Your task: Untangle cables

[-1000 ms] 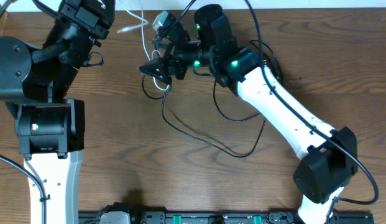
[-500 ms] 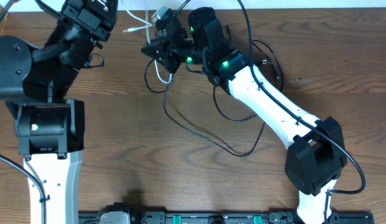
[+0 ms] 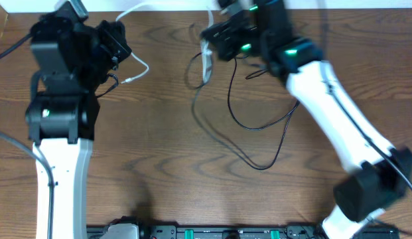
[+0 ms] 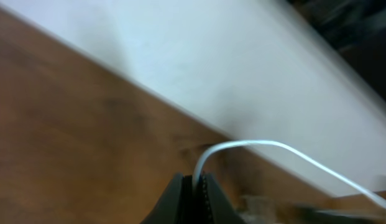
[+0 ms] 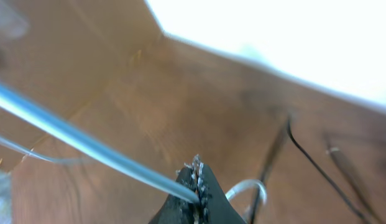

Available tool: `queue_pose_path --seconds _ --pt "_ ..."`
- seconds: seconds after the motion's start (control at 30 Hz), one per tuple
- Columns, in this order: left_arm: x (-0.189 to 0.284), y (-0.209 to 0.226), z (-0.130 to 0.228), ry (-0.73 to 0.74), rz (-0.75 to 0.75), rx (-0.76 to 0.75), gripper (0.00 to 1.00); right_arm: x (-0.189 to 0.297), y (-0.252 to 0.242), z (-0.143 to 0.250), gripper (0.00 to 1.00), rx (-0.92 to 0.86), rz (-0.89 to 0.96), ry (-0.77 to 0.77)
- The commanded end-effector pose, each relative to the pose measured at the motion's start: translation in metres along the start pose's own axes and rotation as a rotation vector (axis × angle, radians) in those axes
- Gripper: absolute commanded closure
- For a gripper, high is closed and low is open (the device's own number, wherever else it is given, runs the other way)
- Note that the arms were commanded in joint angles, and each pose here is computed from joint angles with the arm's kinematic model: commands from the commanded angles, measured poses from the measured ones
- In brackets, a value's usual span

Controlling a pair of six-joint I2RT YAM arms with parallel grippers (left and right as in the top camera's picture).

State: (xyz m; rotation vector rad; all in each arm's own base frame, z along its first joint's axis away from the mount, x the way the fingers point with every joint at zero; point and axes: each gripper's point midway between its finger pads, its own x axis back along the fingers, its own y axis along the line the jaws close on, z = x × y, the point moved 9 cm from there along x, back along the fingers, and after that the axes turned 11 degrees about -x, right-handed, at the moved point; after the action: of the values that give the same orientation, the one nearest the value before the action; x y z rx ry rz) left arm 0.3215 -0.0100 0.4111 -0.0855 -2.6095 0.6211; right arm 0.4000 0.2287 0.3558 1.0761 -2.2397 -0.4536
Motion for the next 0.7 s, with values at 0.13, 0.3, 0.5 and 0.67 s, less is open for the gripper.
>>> queue_pose_path --seconds 0.13,0.3,0.5,0.67 --pt "-0.026 0.018 0.011 0.078 -0.123 -0.079 0.92 0.109 0.034 -0.045 0.99 0.096 0.062 -0.231" --pt "-0.035 0.022 0.016 0.112 -0.136 -0.074 0.93 0.137 0.047 -0.05 0.99 0.078 0.063 -0.282" --pt "-0.036 0.023 0.019 0.131 -0.141 -0.082 0.93 0.119 0.031 -0.031 0.99 0.007 0.115 -0.162" --pt "-0.036 0.021 0.019 0.136 -0.112 -0.108 0.93 0.119 0.037 -0.037 0.99 0.033 0.094 -0.197"
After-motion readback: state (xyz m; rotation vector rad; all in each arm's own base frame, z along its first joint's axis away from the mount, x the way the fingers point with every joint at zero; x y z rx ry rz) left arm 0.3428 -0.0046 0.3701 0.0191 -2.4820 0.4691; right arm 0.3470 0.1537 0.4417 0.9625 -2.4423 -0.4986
